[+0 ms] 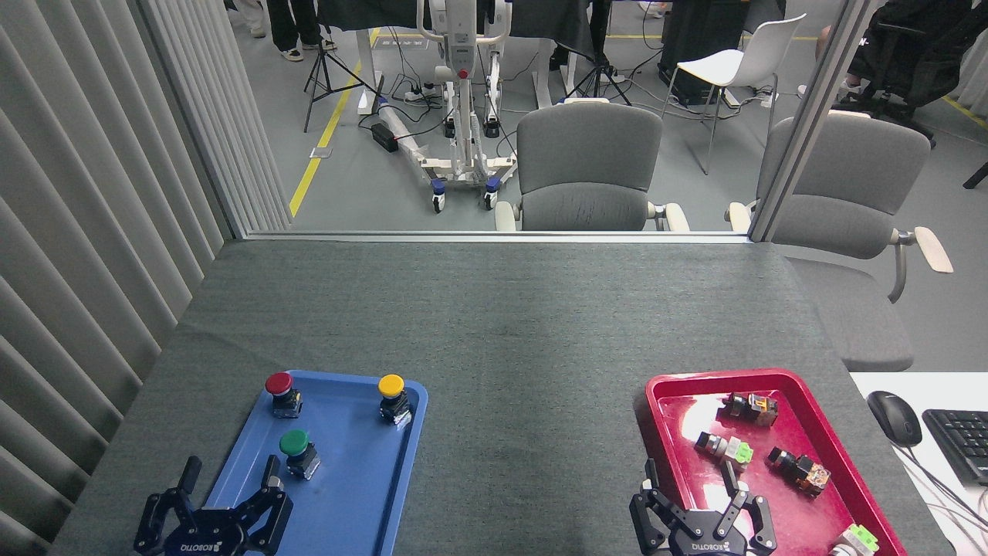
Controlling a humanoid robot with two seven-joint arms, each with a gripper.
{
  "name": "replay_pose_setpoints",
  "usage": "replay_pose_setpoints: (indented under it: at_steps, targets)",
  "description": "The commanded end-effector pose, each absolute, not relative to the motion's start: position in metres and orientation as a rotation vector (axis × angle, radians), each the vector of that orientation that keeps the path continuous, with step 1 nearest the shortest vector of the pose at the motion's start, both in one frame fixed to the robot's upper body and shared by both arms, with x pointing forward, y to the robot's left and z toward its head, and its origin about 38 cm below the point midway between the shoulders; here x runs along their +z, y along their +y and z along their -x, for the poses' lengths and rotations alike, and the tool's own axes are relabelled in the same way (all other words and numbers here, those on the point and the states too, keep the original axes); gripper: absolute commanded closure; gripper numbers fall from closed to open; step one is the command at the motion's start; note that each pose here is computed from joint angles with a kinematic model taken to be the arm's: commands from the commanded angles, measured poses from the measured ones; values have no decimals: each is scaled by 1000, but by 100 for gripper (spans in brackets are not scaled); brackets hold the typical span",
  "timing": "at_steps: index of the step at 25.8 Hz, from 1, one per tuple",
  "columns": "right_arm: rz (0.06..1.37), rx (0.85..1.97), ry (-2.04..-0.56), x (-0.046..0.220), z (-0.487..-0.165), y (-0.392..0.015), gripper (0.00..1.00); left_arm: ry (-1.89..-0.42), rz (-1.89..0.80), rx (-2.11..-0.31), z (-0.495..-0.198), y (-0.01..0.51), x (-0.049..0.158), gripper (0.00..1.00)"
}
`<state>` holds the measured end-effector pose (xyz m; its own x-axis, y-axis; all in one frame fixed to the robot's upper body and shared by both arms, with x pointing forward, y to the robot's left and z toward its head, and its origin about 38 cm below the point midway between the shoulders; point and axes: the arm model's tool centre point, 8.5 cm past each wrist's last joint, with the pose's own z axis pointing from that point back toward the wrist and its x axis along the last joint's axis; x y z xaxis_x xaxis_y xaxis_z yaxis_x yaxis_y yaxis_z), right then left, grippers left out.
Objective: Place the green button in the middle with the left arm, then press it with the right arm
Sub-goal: 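Move the left gripper onto the green button and grasp it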
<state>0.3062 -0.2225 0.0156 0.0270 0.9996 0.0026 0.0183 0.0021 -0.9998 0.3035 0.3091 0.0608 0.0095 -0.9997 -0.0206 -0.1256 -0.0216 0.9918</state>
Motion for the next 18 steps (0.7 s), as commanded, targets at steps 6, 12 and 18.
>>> replay_pose_setpoints:
  at_steps: [6,12,18]
  targets:
    - [1235,1177,-1204,16,-306,-223,0,-1250,-1175,-1302,-324,311,18,0]
    - [1235,1177,-1204,16,-306,-223,1,-1262,-1063,-1379,-343,313,-2,1]
    - [1235,1177,-1204,16,-306,-223,0,-1235,-947,-1444,-354,323,-21,1]
